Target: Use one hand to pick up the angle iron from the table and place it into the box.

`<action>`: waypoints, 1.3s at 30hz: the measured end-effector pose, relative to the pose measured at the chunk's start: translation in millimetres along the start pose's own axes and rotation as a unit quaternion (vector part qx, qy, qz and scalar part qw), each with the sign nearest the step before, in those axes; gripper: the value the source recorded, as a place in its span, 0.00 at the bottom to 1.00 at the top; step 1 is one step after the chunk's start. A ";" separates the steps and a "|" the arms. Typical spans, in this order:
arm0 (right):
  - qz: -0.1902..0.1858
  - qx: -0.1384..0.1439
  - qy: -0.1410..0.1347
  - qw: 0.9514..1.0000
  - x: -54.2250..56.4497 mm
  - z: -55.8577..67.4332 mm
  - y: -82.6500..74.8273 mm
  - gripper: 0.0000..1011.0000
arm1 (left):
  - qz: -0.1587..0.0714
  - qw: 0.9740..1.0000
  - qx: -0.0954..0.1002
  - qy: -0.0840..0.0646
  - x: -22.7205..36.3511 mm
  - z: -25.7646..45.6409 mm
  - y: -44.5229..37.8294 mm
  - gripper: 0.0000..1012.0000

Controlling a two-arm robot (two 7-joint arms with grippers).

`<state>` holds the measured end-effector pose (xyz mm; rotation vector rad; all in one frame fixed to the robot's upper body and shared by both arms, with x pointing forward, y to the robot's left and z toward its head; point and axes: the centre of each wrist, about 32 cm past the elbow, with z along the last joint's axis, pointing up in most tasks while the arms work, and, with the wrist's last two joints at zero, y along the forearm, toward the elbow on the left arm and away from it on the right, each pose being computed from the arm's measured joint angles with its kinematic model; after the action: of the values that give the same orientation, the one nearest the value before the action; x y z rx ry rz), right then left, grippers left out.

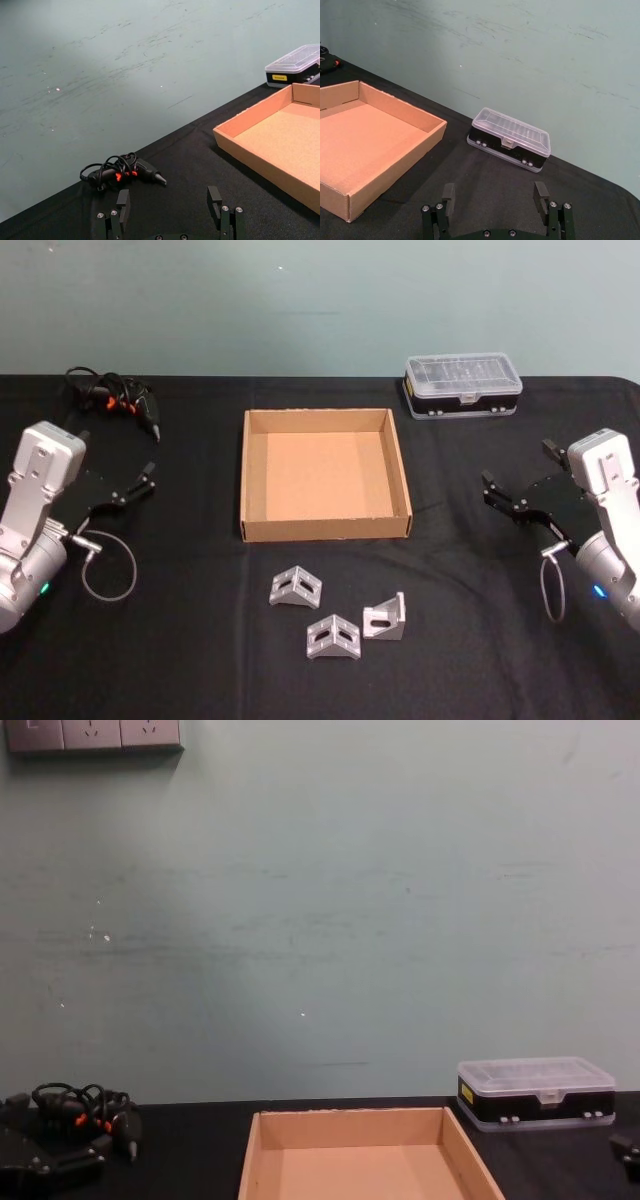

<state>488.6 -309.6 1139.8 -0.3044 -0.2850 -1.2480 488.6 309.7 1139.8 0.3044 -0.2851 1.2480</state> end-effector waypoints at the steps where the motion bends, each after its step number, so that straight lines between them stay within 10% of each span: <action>1: 0.000 0.000 0.000 1.000 0.0 0.0 0.0 0.99 | 0.000 1.000 0.000 0.000 0.0 0.0 0.0 1.00; 39: 0.000 0.000 0.000 1.000 0.0 0.0 0.0 0.99 | 0.000 1.000 0.000 0.000 0.0 0.0 0.0 1.00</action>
<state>488.6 -309.7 1139.8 -0.3045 -0.2850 -1.2479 488.6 309.7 1139.8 0.3045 -0.2850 1.2480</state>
